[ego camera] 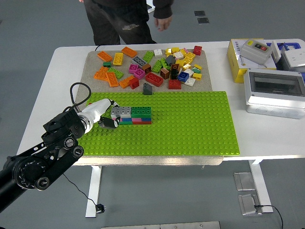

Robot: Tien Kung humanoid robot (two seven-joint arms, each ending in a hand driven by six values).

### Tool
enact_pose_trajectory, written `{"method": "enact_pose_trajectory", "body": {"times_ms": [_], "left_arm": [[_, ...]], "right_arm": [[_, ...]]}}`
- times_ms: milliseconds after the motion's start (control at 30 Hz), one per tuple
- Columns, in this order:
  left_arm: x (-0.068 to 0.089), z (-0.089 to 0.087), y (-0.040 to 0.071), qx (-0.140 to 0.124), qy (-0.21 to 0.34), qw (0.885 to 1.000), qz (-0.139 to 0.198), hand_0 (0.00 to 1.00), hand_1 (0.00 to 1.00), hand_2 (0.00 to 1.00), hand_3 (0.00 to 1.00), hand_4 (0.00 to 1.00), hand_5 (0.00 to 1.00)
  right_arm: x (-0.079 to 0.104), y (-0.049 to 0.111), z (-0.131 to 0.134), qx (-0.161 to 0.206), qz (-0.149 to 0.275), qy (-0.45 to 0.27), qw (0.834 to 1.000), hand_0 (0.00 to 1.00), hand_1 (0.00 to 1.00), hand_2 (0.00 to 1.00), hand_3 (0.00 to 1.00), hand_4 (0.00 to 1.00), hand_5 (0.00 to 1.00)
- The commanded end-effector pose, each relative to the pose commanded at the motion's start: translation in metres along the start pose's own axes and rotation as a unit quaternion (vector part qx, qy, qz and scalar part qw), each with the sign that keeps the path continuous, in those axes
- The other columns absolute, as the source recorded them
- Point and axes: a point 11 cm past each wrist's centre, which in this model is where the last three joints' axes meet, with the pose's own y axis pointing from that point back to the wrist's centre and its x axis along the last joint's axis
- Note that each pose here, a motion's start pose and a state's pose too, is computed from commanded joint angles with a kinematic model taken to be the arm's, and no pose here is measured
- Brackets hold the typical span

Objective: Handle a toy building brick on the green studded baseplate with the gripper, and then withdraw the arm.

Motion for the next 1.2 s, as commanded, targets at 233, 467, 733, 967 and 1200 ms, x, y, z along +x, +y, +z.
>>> {"method": "enact_pose_trajectory", "body": {"times_ms": [233,467,733,967,1200], "left_arm": [[-0.0003,0.0006,-0.0002,-0.003,0.000,1.000,0.002,0.980,0.947,0.940,0.534,0.421,0.195],[-0.0017,-0.0010,-0.0016,-0.002,0.002,1.000,0.002,0.980,0.947,0.938,0.534,0.423,0.195],[-0.0037,-0.0016,-0.0023,-0.006,0.002,1.000,-0.002,0.980,0.949,0.942,0.591,0.416,0.184],[-0.0030,0.0018,-0.0018,-0.017,0.003,1.000,-0.001,0.984,0.959,0.971,0.899,0.623,0.247],[-0.0004,0.0027,-0.0022,-0.023,0.006,1.000,0.004,0.984,0.961,0.989,0.948,0.677,0.295]], "right_arm": [[-0.0002,0.0000,0.0005,0.000,0.000,0.001,1.000,0.679,0.642,0.654,0.664,0.470,0.812],[-0.0005,0.0001,0.0010,-0.001,0.000,0.002,1.000,0.679,0.642,0.659,0.663,0.467,0.813],[-0.0003,0.0000,0.0021,-0.002,0.000,0.002,1.000,0.678,0.642,0.659,0.663,0.468,0.813],[-0.0003,0.0000,0.0022,-0.002,0.000,0.002,1.000,0.681,0.643,0.660,0.667,0.466,0.811],[-0.0009,0.0001,0.0013,0.000,0.000,0.001,1.000,0.680,0.643,0.660,0.667,0.465,0.810]]}}
